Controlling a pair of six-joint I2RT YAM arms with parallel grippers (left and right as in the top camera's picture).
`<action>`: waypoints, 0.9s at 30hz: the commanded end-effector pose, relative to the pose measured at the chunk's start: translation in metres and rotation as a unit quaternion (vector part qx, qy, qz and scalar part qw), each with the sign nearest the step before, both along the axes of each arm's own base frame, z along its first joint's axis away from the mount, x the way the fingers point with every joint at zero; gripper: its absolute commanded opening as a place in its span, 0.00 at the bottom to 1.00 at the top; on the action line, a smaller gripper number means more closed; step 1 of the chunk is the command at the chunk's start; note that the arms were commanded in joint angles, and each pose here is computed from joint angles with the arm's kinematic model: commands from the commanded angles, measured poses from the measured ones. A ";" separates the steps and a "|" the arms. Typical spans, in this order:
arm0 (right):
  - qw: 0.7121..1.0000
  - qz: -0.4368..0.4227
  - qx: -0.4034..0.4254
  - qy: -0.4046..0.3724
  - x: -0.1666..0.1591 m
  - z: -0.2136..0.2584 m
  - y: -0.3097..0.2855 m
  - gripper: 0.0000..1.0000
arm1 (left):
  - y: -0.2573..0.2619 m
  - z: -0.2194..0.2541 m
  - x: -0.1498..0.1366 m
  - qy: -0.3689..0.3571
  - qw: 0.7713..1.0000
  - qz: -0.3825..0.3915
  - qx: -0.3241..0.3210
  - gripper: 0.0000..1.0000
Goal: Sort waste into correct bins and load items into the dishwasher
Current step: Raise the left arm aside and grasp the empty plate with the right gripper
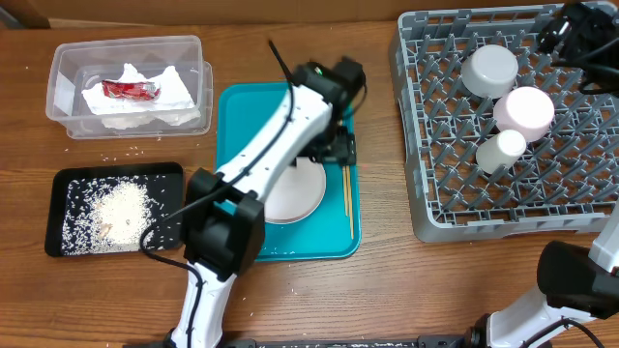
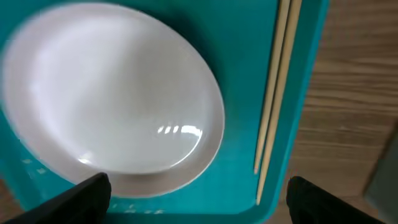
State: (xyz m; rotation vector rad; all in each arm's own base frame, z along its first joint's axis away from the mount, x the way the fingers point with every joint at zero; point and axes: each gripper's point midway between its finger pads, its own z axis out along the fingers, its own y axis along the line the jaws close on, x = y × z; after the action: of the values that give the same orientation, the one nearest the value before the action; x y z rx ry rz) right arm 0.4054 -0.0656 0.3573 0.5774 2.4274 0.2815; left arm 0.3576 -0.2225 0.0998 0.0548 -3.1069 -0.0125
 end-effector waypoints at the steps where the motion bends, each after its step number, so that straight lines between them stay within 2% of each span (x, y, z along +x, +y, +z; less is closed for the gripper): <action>1: 0.977 0.129 0.167 -0.030 0.004 0.017 0.078 1.00 | 0.034 0.084 0.048 -0.092 0.994 0.043 -0.046 0.92; 3: 0.968 0.163 0.191 -0.014 0.002 0.010 0.104 1.00 | 0.057 0.118 0.062 -0.130 0.987 0.073 -0.061 0.91; 5: 0.967 0.181 0.180 0.016 0.001 -0.008 0.126 1.00 | 0.089 0.152 0.075 -0.175 0.976 0.108 -0.067 0.92; 7: 0.964 0.204 0.162 0.051 0.000 -0.033 0.153 1.00 | 0.129 0.182 0.085 -0.218 0.962 0.150 -0.070 0.99; 10: 0.955 0.244 0.128 0.109 -0.009 -0.082 0.197 1.00 | 0.187 0.209 0.093 -0.259 0.939 0.212 -0.075 1.00; 13: 0.941 0.286 0.113 0.143 -0.021 -0.123 0.237 0.94 | 0.228 0.210 0.090 -0.255 0.930 0.256 -0.072 1.00; 16: 0.928 0.315 0.112 0.162 -0.034 -0.160 0.276 0.82 | 0.265 0.203 0.084 -0.243 0.922 0.295 -0.057 1.00; 18: 0.929 0.304 0.111 0.181 -0.043 -0.188 0.297 0.75 | 0.285 0.200 0.081 -0.239 0.916 0.317 -0.051 1.00; 23: 0.940 0.266 0.076 0.199 -0.059 -0.240 0.317 0.74 | 0.313 0.198 0.076 -0.237 0.907 0.347 -0.042 1.00; 27: 0.937 0.286 0.064 0.190 -0.072 -0.272 0.332 0.70 | 0.320 0.198 0.075 -0.237 0.904 0.354 -0.040 1.00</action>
State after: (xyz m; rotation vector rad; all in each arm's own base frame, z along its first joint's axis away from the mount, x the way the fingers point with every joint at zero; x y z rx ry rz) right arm 0.3398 0.2699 0.1013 -0.1150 2.9255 0.6919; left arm 0.4350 0.0970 0.2954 1.3734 -3.3048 0.1655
